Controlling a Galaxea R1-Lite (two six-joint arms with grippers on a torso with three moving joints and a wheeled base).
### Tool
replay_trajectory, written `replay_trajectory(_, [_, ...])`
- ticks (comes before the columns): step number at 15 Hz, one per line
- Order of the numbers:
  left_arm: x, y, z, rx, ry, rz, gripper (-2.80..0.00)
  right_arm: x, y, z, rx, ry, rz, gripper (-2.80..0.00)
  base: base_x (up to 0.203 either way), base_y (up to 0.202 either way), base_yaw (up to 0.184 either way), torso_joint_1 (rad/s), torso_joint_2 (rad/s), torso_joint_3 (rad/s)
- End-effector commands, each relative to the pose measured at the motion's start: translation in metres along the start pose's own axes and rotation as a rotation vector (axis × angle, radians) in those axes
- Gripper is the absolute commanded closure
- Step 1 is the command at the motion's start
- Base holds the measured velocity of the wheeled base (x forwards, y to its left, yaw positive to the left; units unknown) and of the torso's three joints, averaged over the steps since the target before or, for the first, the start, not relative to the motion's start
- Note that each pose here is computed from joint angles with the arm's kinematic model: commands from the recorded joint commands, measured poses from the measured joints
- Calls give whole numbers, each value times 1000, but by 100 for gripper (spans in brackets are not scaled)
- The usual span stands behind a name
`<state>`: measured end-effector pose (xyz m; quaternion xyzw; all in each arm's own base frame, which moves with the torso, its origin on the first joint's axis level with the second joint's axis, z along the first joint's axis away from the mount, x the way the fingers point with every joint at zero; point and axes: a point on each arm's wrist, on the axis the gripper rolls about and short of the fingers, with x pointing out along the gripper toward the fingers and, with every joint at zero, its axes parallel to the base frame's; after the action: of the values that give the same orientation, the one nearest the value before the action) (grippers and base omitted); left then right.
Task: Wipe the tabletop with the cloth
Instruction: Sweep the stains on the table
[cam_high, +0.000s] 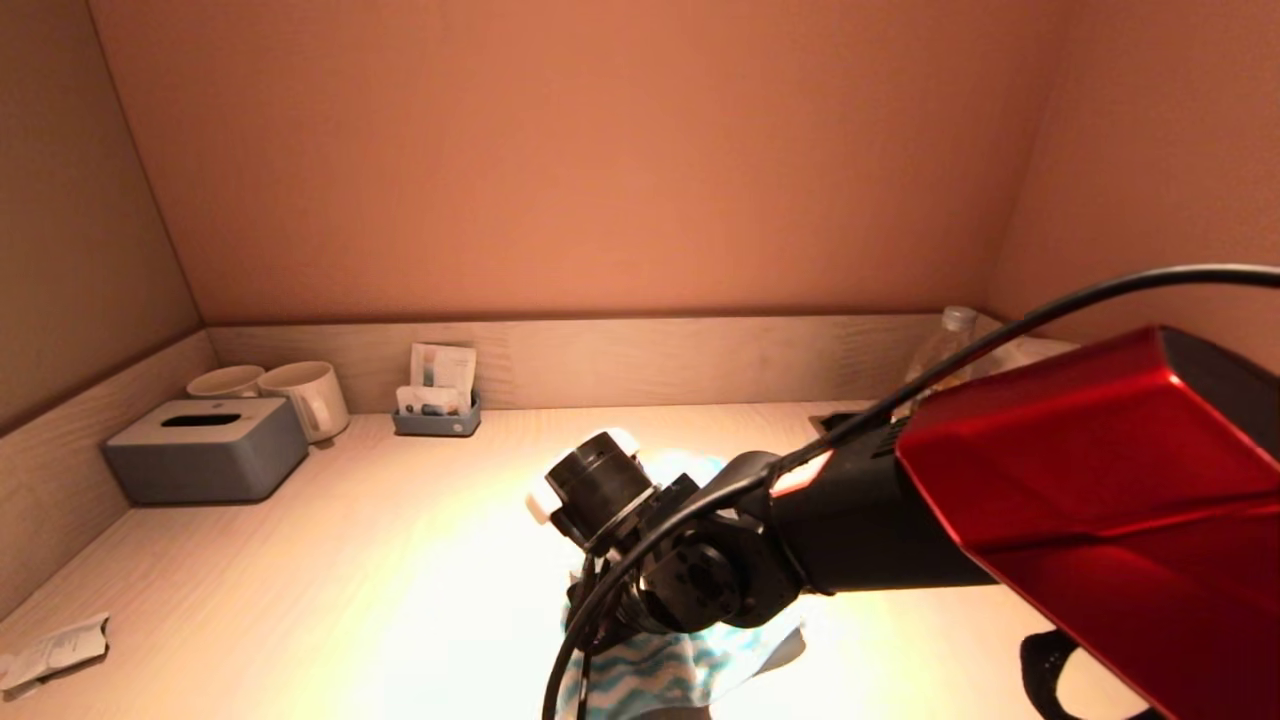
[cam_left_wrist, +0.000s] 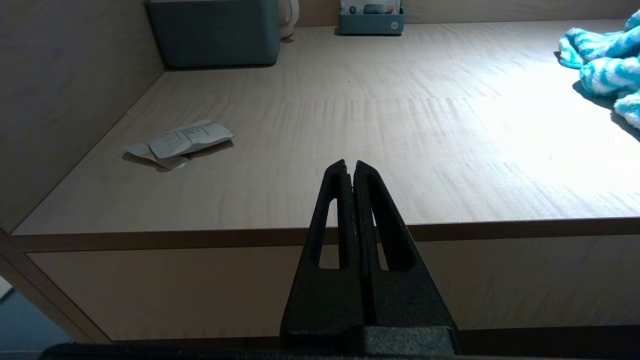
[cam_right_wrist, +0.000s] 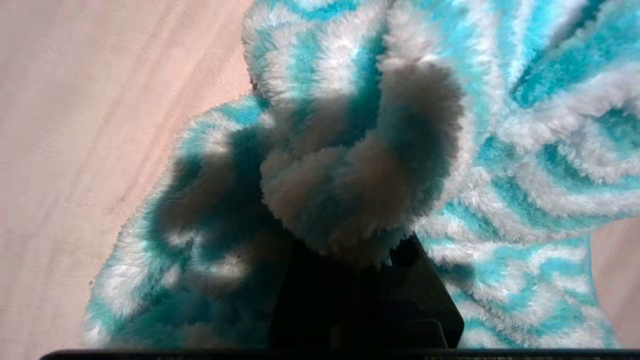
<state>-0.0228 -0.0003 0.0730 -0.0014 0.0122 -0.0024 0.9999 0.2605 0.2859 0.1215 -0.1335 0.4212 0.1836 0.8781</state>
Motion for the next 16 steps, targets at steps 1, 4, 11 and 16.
replay_trajectory(1, [0, 0, 0, 0, 0, 0, 0, 5, 4, 12, 10, -38, -19, 0, 0, 0, 0, 0, 0, 0])
replay_trajectory(4, [0, 0, 0, 0, 0, 0, 0, 36, -20, 34, 79, -61, -112, 0, 0, 0, 0, 0, 0, 0])
replay_trajectory(11, [0, 0, 0, 0, 0, 0, 0, -8, -98, 62, 259, -198, -302, 0, 0, 0, 0, 0, 0, 0])
replay_trajectory(16, [0, 0, 0, 0, 0, 0, 0, -56, -147, 54, 354, -248, -386, 0, 0, 0, 0, 0, 0, 0])
